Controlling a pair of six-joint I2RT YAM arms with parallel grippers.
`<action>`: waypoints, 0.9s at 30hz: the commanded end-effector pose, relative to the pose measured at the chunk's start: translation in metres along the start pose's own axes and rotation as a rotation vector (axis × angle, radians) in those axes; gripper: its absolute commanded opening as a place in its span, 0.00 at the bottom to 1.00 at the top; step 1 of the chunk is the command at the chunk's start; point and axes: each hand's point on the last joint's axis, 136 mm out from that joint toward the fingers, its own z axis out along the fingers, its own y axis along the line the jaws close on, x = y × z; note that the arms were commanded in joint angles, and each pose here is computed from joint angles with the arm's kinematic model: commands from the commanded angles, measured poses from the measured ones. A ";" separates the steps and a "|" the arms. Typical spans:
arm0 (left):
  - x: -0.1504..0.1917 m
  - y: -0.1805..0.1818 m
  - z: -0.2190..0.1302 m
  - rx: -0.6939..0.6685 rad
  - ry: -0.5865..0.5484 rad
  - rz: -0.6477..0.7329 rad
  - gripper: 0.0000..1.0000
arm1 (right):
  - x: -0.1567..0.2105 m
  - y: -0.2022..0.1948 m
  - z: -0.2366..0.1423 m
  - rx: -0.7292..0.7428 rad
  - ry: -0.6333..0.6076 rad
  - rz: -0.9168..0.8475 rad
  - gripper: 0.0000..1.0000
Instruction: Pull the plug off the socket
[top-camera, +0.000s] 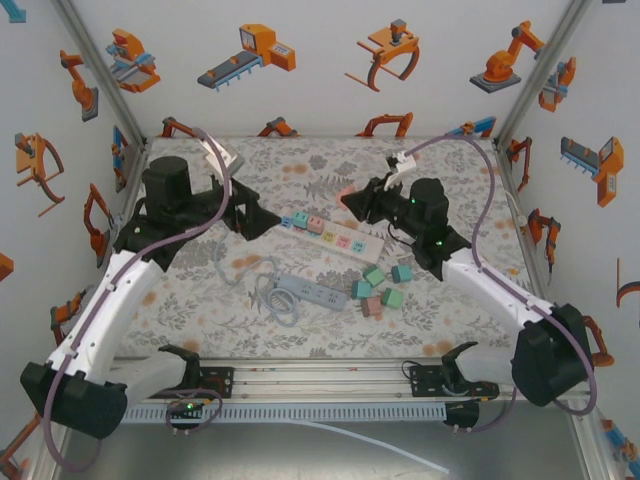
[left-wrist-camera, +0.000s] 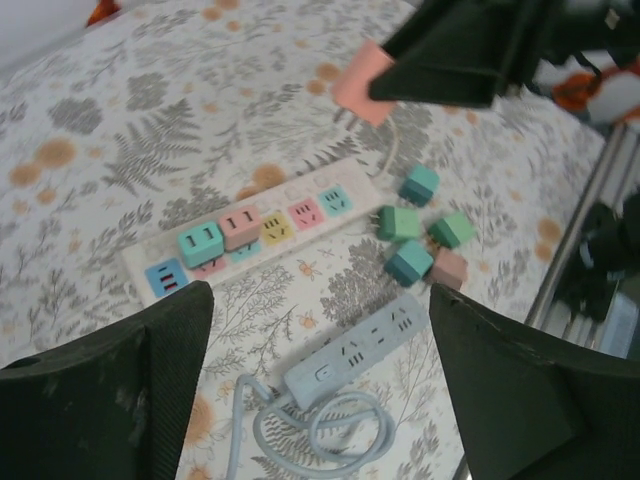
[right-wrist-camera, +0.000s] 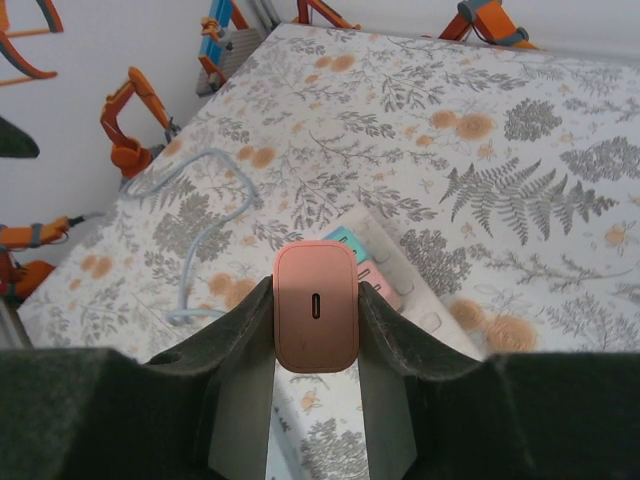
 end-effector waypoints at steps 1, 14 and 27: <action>0.017 -0.051 -0.013 0.217 -0.019 0.239 0.87 | -0.009 0.001 -0.016 0.003 -0.082 0.113 0.06; 0.084 -0.115 -0.032 0.456 0.016 0.512 0.97 | 0.106 -0.033 -0.019 0.126 0.073 0.490 0.05; 0.104 -0.108 -0.020 0.442 0.086 0.494 0.97 | 0.202 -0.064 0.006 0.345 0.234 0.529 0.05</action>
